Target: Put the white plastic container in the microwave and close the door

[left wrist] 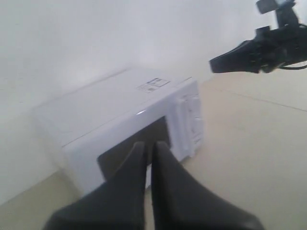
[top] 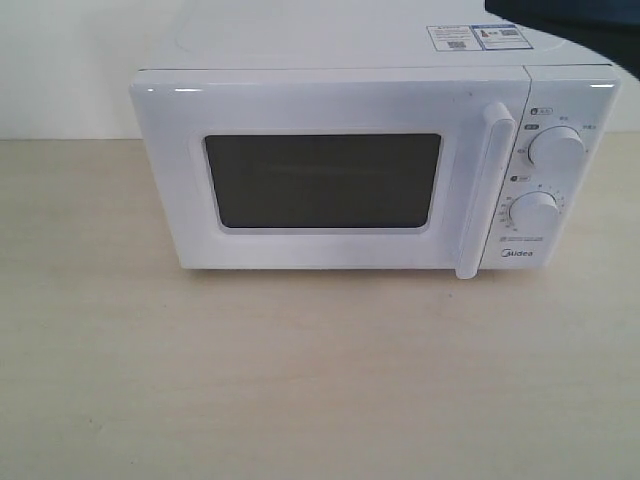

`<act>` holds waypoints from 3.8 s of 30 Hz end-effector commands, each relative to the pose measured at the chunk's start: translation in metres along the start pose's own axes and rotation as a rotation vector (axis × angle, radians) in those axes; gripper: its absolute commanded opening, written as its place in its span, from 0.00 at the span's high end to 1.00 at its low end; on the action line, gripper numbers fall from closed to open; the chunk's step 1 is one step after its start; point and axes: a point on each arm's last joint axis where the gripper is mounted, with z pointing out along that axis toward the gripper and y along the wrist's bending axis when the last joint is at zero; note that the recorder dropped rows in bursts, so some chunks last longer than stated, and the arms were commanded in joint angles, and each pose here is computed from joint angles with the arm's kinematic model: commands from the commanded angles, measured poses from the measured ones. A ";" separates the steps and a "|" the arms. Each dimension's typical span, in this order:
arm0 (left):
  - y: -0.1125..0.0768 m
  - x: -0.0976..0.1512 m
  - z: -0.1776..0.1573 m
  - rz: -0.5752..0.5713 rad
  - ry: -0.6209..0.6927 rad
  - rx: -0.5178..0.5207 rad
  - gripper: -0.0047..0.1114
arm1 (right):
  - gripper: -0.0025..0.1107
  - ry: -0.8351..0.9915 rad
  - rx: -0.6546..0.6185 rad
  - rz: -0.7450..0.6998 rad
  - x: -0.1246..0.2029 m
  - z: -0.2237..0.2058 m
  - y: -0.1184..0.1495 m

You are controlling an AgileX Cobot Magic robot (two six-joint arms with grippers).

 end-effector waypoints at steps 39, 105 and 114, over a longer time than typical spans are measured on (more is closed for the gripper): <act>0.045 0.229 0.109 -0.075 -0.060 -0.620 0.92 | 0.98 -0.008 0.007 -0.013 -0.002 -0.001 0.000; 0.034 0.261 0.113 -0.251 0.186 -0.549 0.92 | 0.98 -0.149 0.382 -0.101 0.012 -0.080 -0.011; 0.034 0.261 0.113 -0.251 0.186 -0.549 0.92 | 0.98 -0.239 0.532 -0.126 0.085 -0.102 -0.015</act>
